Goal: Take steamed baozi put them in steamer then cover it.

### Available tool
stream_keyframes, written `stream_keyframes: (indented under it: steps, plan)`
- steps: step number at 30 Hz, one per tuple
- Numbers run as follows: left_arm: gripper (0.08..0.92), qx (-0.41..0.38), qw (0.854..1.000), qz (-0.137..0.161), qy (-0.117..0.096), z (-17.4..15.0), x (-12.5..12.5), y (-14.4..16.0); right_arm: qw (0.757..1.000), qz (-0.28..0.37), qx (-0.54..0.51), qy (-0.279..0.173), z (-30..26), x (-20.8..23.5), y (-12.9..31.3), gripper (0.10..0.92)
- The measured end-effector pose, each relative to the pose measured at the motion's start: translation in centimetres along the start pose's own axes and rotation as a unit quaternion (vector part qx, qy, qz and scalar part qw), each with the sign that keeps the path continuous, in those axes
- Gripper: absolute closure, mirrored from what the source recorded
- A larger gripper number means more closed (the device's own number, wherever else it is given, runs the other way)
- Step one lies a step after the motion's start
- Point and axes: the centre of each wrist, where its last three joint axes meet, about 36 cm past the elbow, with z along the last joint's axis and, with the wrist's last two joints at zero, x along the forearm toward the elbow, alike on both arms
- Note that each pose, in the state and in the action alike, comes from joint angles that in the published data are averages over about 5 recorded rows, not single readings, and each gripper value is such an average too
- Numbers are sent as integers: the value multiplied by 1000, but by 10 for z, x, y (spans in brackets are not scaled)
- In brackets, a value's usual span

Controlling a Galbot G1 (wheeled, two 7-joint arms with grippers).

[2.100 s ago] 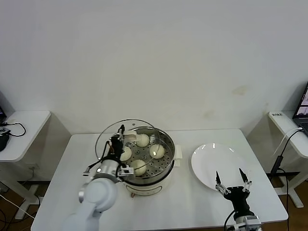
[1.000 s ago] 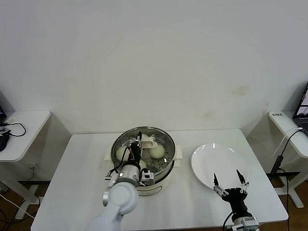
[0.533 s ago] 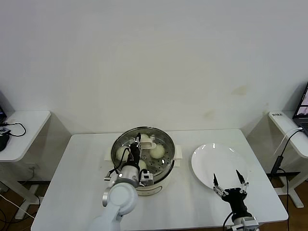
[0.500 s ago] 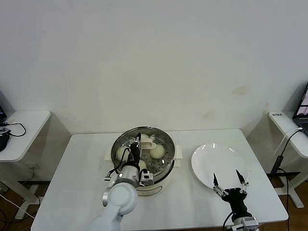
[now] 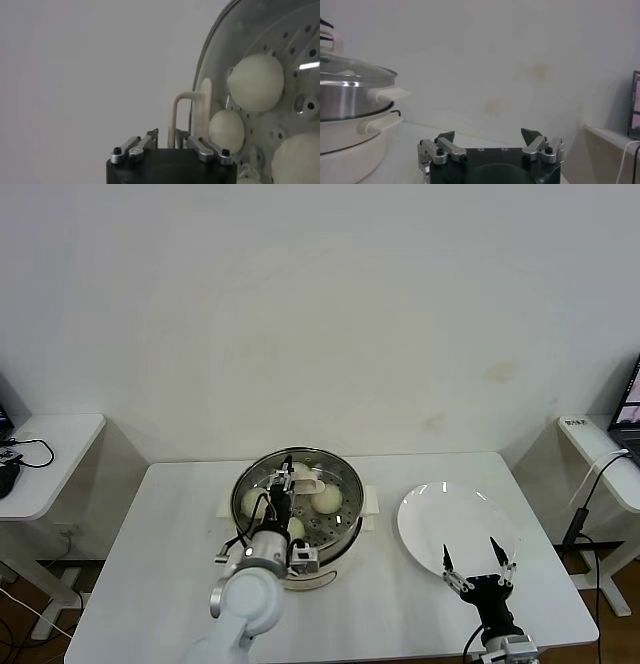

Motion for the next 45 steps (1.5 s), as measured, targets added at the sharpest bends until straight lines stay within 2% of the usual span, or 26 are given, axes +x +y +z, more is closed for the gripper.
stream_keyframes:
  steps: [6, 12, 15, 19, 24, 27, 30, 39, 45]
  plan:
    - [388, 3, 1000, -4, -7, 6, 13, 5, 1000, 0, 1, 1, 0, 1, -1, 199]
    - [223, 12, 1000, -11, -21, 14, 38, 16, 1000, -2, 3, 2, 1, 2, -3, 200]
    - [184, 25, 999, -13, -34, 19, 54, 22, 1000, -5, 3, 4, 3, 3, -3, 199]
    - [177, 68, 996, -13, -56, 26, 78, 28, 1000, -9, 4, 7, 6, 5, -6, 200]
    - [177, 178, 980, -27, -82, 43, 102, 29, 1000, -18, 6, 9, 9, 7, -12, 199]
    - [177, 260, 961, -39, -82, 62, 113, 26, 1000, -26, 4, 10, 8, 7, -14, 200]
    - [177, 341, 936, -54, -70, 84, 124, 23, 999, -37, 1, 12, 6, 8, -14, 199]
    - [177, 544, 835, -82, -5, 121, 170, 3, 996, -77, -11, 32, -3, 23, -14, 199]
    - [177, 610, 786, -93, 43, 130, 198, -13, 993, -104, -14, 54, -9, 37, -11, 200]
